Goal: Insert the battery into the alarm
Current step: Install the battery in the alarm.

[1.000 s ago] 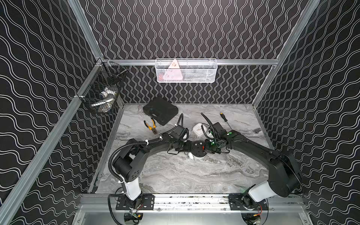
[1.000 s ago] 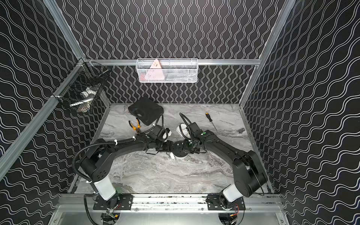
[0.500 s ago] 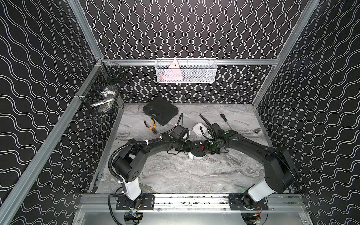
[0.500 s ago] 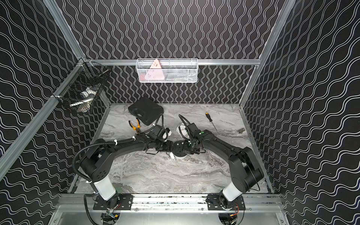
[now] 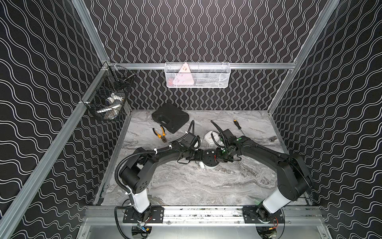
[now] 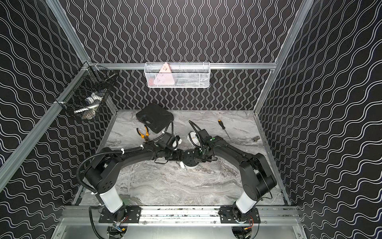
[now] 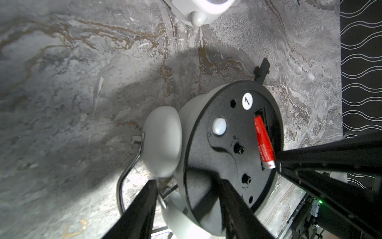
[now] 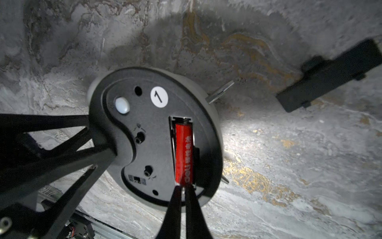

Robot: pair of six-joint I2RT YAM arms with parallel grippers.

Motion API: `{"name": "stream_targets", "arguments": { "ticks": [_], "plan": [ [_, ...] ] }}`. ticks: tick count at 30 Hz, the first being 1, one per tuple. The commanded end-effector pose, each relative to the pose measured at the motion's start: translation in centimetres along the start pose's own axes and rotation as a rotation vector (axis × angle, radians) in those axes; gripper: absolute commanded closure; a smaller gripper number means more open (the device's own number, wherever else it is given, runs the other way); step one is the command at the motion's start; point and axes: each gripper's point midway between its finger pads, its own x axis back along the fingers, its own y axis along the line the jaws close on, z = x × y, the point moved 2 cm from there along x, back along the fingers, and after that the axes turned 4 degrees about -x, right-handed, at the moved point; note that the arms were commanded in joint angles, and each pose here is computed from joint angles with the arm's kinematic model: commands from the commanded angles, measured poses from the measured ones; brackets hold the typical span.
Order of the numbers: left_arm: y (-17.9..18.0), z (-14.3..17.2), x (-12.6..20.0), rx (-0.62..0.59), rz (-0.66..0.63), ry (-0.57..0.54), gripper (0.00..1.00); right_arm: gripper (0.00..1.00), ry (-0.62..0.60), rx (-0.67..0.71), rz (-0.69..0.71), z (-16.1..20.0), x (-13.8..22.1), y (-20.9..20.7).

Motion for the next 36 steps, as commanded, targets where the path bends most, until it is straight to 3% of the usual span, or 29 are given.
{"name": "stream_targets", "arguments": {
  "ticks": [1,17,22,26,36],
  "plan": [
    [5.4,5.0,0.2,0.033,-0.269,0.18,0.47,0.92,0.021,0.01,0.038,0.4,-0.5,-0.7],
    [4.8,5.1,0.2,0.019,-0.249,0.181,0.49,0.94,0.128,-0.006,0.138,0.8,-2.5,-1.8],
    [5.2,5.1,0.4,0.016,-0.274,0.181,0.49,0.92,0.039,0.02,0.003,-0.5,0.3,1.1],
    [5.2,5.1,0.4,0.017,-0.275,0.18,0.48,0.91,-0.046,0.035,0.017,-2.0,1.9,1.6],
    [5.2,5.1,0.4,0.017,-0.274,0.179,0.49,0.93,0.018,0.028,0.08,-1.9,-1.1,0.3]
  ]
}}
